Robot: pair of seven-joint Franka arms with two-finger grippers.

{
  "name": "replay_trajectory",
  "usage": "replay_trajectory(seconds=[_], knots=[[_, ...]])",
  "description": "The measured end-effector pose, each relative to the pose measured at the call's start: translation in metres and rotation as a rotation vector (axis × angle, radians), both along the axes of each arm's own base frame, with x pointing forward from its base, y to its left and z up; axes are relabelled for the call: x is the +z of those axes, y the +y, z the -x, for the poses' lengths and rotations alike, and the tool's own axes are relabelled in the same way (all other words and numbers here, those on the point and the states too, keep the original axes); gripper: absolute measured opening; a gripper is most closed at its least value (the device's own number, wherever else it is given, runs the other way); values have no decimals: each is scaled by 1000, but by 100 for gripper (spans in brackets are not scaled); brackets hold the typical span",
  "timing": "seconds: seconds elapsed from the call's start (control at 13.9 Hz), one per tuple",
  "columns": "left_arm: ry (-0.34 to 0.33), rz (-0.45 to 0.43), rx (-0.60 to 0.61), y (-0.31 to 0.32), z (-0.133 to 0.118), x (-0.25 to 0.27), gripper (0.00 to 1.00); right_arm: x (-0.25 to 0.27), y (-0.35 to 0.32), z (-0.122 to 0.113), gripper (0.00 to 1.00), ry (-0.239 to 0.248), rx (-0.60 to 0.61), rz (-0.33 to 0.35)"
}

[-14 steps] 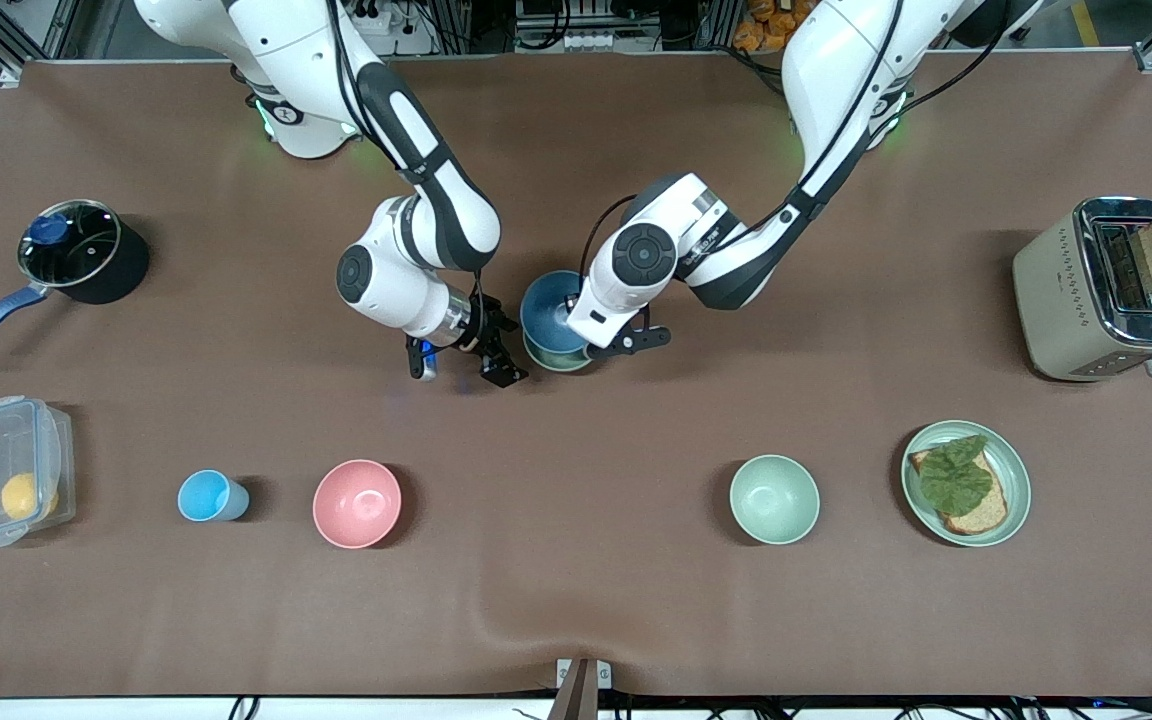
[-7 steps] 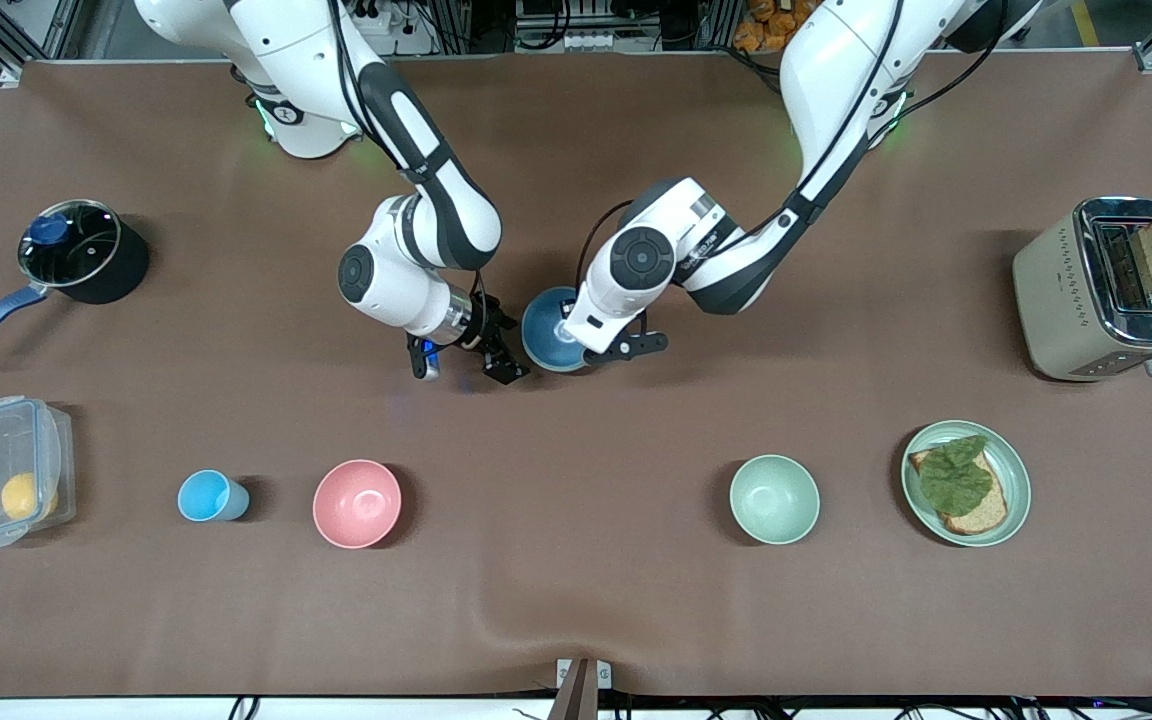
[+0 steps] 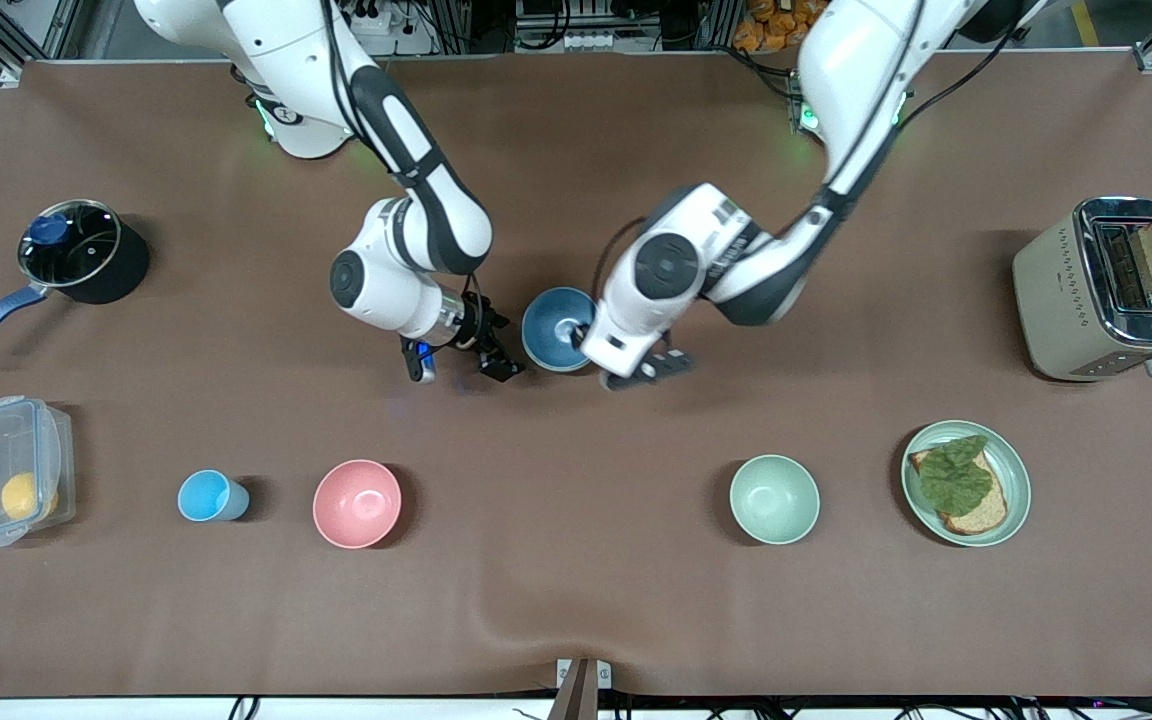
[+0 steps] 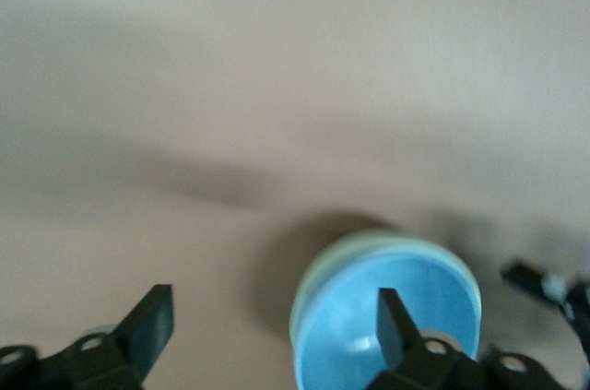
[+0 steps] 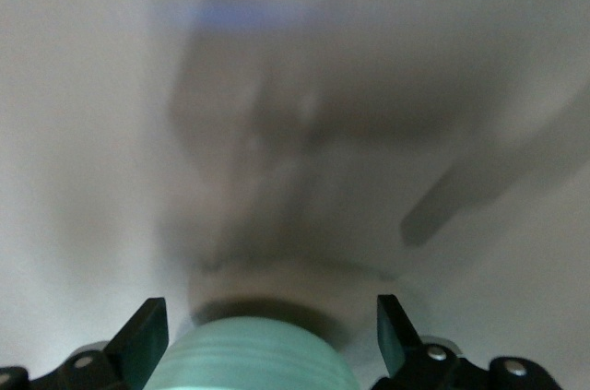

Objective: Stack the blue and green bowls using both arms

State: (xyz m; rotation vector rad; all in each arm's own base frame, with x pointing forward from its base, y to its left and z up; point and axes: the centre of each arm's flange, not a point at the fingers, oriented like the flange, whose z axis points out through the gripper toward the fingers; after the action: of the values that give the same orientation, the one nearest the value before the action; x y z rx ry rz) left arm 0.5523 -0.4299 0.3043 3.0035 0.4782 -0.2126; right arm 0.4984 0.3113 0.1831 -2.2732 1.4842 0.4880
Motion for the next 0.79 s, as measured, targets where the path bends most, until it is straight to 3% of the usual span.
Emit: replay_trajectory(seconds=[0.14,0.36,0.65,0.79], knots=[[-28,-32,46,35,-32,18,100,13,-45,-12,100,29,83,24],[-50,-80,68,78,-57,52,100,56,-121,-26,100,113,196,66],[-106,-118,31,136,-67,133,100,135,-219,-44,100,219,379,241],[-136,-124,8,161,-65,174,100,173,-249,-55,100,227,454,240]])
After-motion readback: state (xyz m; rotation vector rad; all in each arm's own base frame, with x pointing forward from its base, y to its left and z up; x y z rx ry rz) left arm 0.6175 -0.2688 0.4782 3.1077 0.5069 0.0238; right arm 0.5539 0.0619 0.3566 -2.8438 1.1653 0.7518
